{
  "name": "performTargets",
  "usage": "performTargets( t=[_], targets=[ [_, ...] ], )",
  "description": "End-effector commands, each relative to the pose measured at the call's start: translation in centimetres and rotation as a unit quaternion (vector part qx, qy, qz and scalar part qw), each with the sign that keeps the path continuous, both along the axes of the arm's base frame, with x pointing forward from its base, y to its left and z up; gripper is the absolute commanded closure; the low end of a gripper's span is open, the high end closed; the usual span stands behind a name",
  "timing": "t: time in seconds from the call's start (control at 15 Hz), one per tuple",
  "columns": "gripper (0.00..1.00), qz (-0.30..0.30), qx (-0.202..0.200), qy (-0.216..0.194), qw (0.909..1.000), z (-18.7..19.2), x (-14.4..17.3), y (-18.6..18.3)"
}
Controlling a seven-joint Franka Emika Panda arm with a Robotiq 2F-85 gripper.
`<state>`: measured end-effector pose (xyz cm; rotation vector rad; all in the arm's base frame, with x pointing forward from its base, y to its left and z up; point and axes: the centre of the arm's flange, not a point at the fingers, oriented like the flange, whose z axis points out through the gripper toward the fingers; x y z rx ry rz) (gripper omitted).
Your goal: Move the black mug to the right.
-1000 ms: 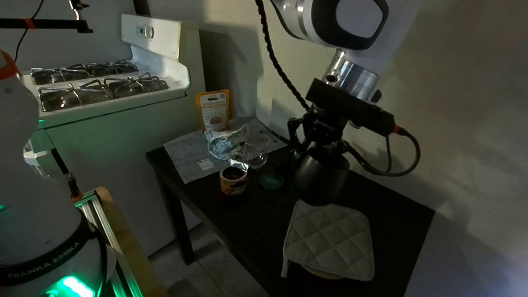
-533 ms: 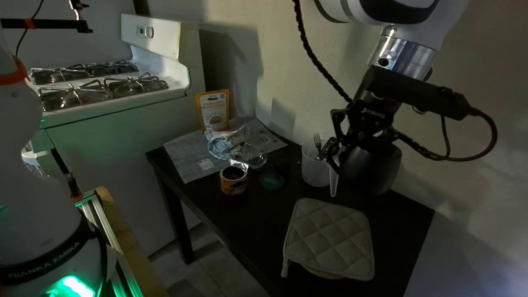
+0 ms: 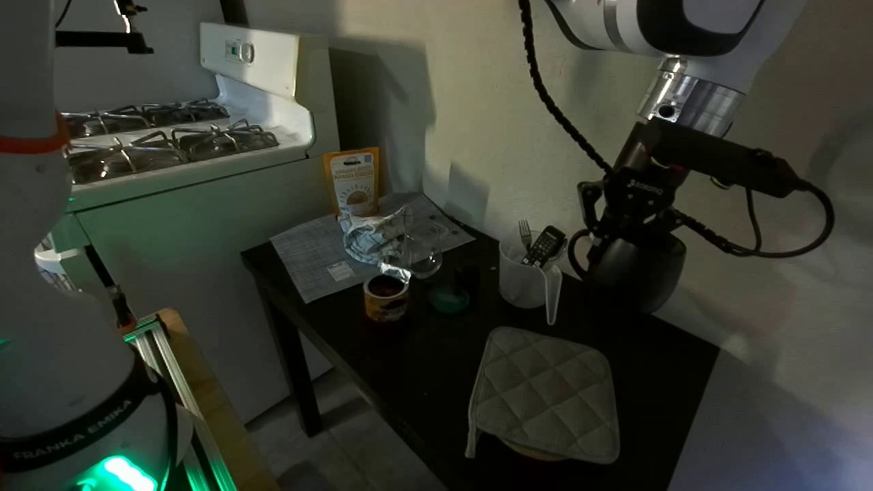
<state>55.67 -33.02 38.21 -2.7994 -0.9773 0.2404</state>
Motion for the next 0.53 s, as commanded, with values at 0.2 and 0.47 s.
performTargets(
  t=[0.2, 0.47],
  targets=[
    [0.97, 0.02, -0.009, -0.022, 0.9995, -2.0, 2.4, -2.1],
    [0.97, 0.056, -0.045, -0.04, 0.9966, -5.8, 5.3, -3.4]
  ],
)
